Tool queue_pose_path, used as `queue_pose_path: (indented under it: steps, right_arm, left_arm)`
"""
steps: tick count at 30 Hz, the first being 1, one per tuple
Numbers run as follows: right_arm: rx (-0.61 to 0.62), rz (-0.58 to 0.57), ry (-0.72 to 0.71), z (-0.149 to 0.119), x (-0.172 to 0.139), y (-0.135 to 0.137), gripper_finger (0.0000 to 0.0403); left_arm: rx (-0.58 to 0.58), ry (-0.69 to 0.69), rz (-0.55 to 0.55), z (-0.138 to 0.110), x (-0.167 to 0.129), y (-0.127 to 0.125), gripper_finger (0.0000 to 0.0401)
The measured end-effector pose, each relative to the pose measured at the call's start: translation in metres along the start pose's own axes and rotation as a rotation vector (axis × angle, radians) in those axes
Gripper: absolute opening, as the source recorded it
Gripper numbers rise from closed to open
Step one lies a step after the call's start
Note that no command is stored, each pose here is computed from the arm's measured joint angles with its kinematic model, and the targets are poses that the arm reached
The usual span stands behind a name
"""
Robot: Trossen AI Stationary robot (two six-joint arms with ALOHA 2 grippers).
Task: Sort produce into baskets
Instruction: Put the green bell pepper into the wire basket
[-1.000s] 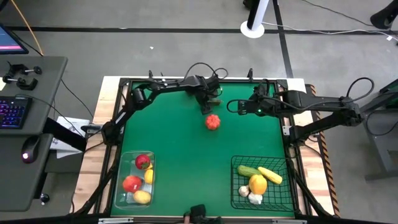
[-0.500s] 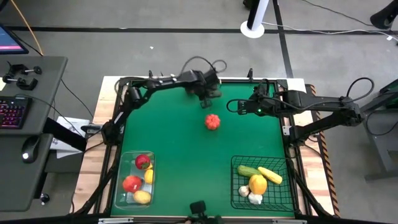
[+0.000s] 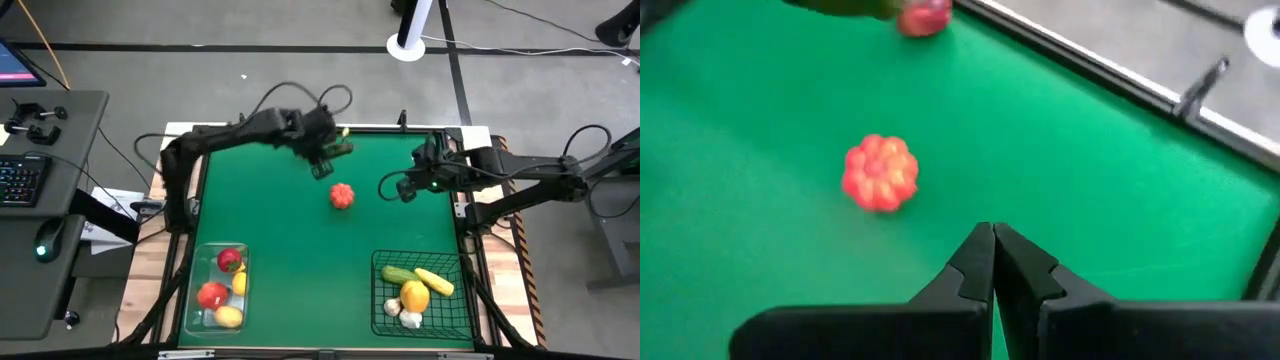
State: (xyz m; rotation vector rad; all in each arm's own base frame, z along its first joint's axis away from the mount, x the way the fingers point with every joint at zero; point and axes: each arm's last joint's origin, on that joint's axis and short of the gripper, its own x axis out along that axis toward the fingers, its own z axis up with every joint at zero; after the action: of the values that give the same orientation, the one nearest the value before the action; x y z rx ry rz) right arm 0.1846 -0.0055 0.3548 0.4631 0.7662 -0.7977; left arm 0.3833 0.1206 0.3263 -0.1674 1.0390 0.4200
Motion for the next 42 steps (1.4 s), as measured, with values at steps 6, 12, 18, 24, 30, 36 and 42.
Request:
queue_pose_path:
  steps: [6, 12, 18, 24, 30, 36, 42]
  right_arm:
    - [-0.165, 0.073, -0.005, -0.011, -0.015, 0.002, 0.0]
    - [-0.196, 0.139, -0.011, -0.019, -0.025, 0.007, 0.0]
    - [-0.171, 0.221, -0.034, -0.021, -0.028, 0.019, 0.0]
    - [-0.079, 0.338, -0.012, -0.022, -0.029, 0.036, 0.0]
    - [-0.055, 0.311, 0.151, -0.048, -0.03, 0.048, 0.0]
    - [0.0, 0.319, 0.241, -0.071, -0.045, 0.05, 0.0]
    - [0.052, 0.336, 0.174, -0.075, -0.055, 0.046, 0.0]
  left_arm:
    - [-0.023, -0.04, -0.038, -0.047, -0.05, -0.089, 0.0035]
    - [0.055, -0.023, -0.142, -0.116, -0.087, -0.168, 0.0044]
    - [0.042, 0.092, -0.15, -0.178, -0.117, -0.209, 0.0047]
    - [0.157, 0.199, -0.072, -0.227, -0.144, -0.218, 0.0049]
    - [0.233, -0.061, -0.129, -0.236, -0.165, -0.231, 0.0046]
    - [0.423, -0.319, -0.266, -0.2, -0.14, -0.261, 0.0045]
    - [0.545, -0.609, -0.403, -0.137, -0.088, -0.287, 0.0045]
